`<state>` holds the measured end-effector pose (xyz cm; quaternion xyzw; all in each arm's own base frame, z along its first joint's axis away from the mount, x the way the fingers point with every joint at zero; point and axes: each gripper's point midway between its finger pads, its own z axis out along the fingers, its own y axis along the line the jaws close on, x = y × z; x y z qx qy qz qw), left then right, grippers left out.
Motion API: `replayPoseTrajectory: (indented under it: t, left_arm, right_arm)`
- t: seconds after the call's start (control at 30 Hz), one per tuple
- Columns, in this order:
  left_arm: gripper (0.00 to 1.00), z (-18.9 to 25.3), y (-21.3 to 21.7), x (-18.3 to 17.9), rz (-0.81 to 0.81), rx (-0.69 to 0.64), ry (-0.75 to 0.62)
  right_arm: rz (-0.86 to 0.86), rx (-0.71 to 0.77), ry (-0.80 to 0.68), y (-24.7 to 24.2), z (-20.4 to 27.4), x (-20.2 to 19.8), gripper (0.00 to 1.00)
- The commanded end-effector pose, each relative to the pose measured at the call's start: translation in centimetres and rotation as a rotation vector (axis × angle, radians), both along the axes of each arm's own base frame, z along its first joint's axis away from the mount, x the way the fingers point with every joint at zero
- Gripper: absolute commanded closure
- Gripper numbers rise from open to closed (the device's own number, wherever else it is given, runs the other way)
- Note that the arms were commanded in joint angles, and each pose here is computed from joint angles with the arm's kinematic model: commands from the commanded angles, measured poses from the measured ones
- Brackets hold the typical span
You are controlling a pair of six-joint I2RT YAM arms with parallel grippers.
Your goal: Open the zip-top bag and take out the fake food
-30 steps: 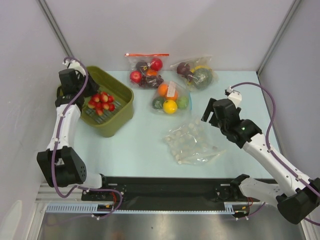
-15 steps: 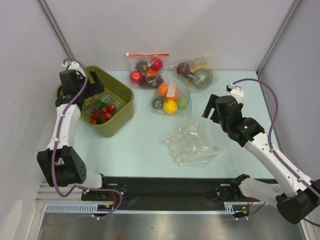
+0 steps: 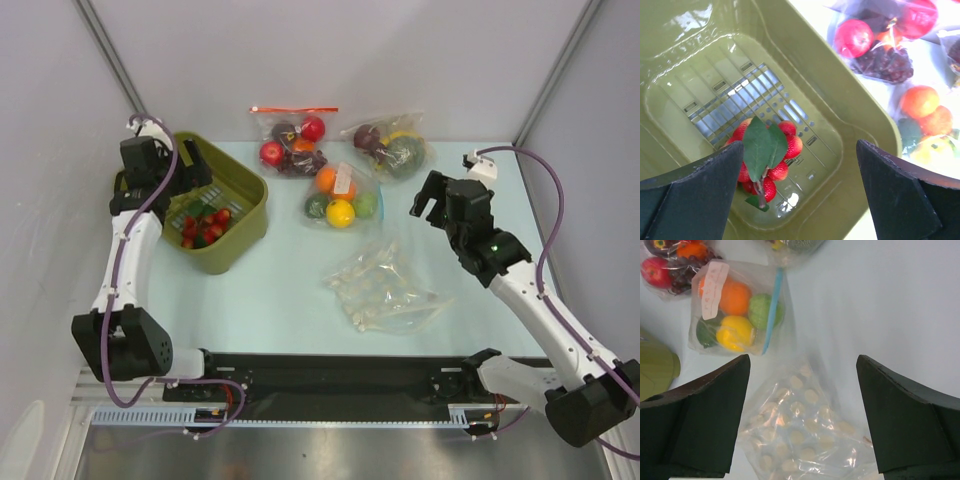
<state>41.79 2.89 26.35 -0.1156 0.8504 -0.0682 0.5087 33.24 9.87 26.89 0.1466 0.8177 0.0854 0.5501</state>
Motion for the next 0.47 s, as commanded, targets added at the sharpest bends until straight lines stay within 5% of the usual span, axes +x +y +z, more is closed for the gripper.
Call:
replayPoseTrajectory:
  t: [0.0,0.43]
  left_arm:
    - [0.00,3.89,-0.47,-0.44,-0.019,0.038,-0.088]
    - [0.00,4.55,-1.39,-0.89,-0.051,0.055,-0.114]
  right_arm:
    - [0.008,0.008,-0.094,0.27,2.27,1.59,0.09]
    - [-0.002,-0.007,-0.122,-0.20,2.90,2.14,0.09]
